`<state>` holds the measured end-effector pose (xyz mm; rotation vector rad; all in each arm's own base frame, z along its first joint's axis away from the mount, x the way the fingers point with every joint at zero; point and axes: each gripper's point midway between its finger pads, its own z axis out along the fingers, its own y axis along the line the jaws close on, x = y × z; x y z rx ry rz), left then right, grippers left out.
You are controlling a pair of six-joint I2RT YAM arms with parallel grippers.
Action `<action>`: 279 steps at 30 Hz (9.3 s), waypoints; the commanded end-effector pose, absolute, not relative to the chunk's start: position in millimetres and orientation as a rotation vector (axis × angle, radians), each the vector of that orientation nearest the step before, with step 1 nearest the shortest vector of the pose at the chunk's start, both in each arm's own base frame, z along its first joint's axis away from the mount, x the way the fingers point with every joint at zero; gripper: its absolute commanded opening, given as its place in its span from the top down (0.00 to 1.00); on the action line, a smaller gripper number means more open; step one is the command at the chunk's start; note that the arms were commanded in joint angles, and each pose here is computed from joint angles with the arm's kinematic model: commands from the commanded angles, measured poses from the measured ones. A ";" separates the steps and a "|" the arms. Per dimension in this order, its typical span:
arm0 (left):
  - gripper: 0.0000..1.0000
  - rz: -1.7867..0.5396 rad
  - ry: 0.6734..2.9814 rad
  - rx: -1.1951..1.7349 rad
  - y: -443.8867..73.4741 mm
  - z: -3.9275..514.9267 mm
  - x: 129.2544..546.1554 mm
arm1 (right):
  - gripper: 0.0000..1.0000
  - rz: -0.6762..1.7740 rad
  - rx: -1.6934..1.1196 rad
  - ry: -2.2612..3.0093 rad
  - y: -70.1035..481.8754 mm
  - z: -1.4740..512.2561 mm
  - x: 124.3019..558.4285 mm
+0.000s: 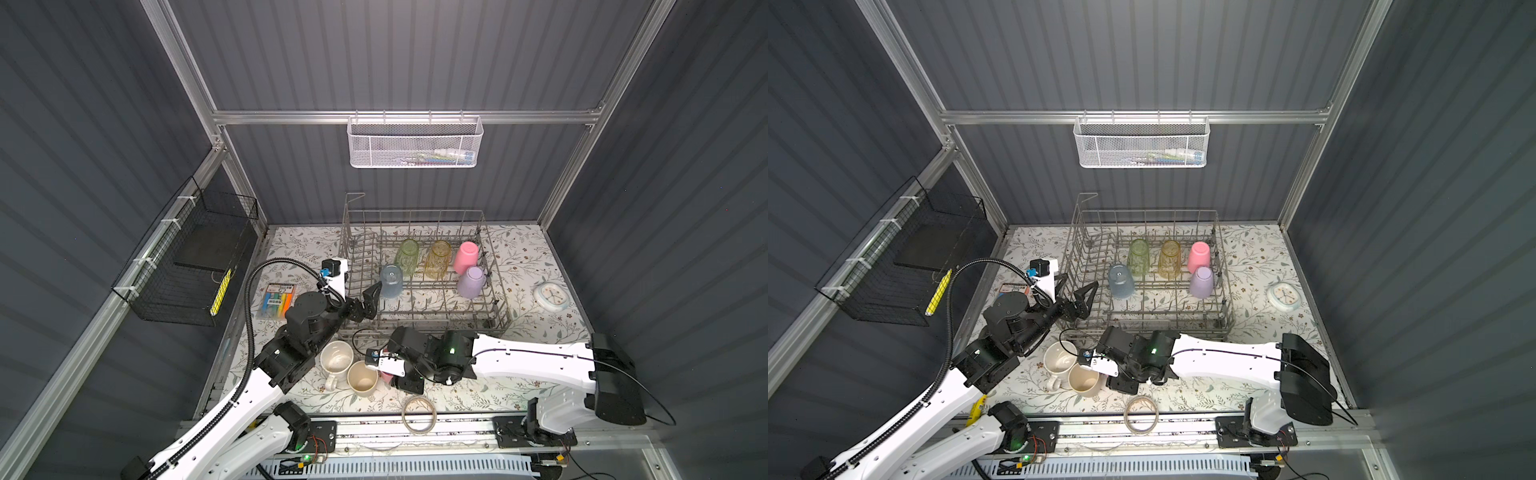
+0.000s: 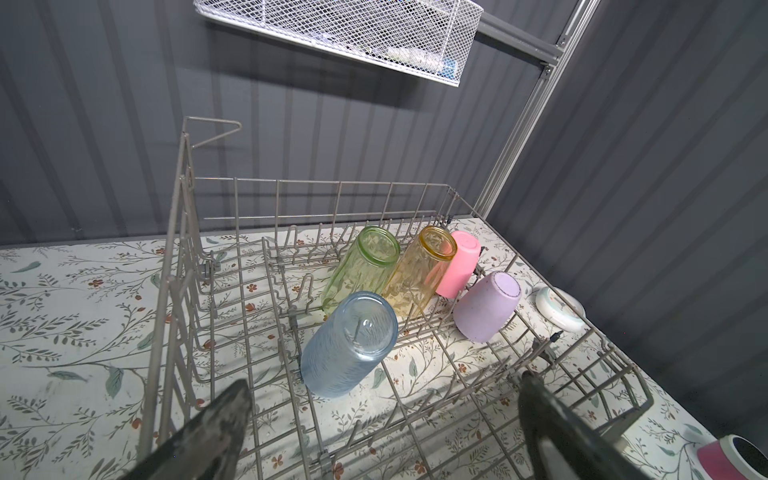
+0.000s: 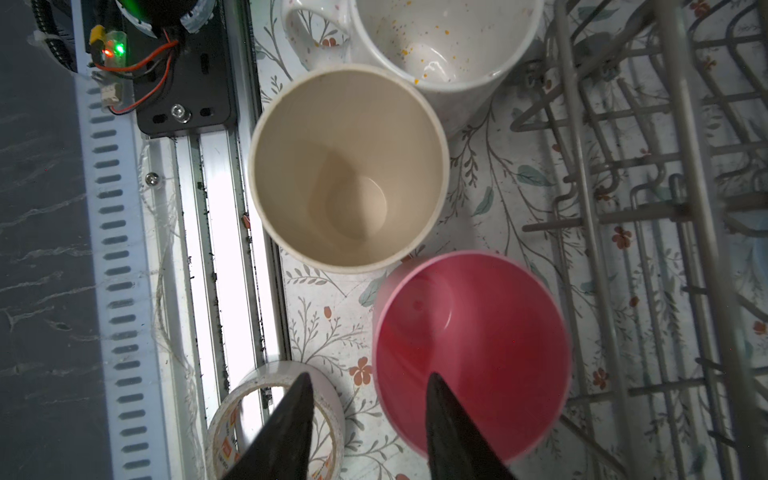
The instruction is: Load the cups into the dish rack
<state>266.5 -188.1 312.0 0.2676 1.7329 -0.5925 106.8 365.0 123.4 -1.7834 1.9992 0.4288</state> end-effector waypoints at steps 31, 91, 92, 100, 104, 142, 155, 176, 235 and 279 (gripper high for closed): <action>0.00 -0.585 1.725 0.243 -180.9 308.8 265.0 | 1.00 0.379 -1.786 1.999 361.8 135.8 111.5; 0.03 -1.609 1.338 0.967 -312.3 367.2 196.4 | 1.00 1.556 -0.811 1.520 239.8 352.5 177.2; 0.02 -1.615 1.345 0.971 -313.1 365.1 196.5 | 1.00 1.563 -0.809 1.504 238.7 355.3 176.8; 0.01 -1.651 1.373 0.999 -318.7 356.4 198.5 | 1.00 1.609 -0.801 1.459 238.8 363.0 179.6; 0.03 -1.656 1.380 1.002 -319.0 354.6 198.2 | 1.00 1.634 -0.790 1.451 241.0 362.9 184.3; 0.50 -1.709 1.401 0.996 -325.5 345.3 203.5 | 0.94 1.660 -0.768 1.446 251.1 361.0 196.4; 0.56 -1.620 1.408 0.964 -319.9 355.6 205.7 | 0.66 1.412 -0.667 1.555 224.2 355.9 203.5; 0.49 -1.146 1.960 0.846 -334.7 316.8 302.1 | 0.60 0.428 -0.050 1.901 86.1 314.4 258.1; 0.47 -0.264 2.359 1.085 -371.2 201.6 373.9 | 0.55 0.360 -0.017 2.042 77.0 269.5 276.7; 0.38 -0.095 2.429 1.115 -378.5 141.0 390.4 | 0.51 0.403 -0.006 2.076 78.5 258.2 280.7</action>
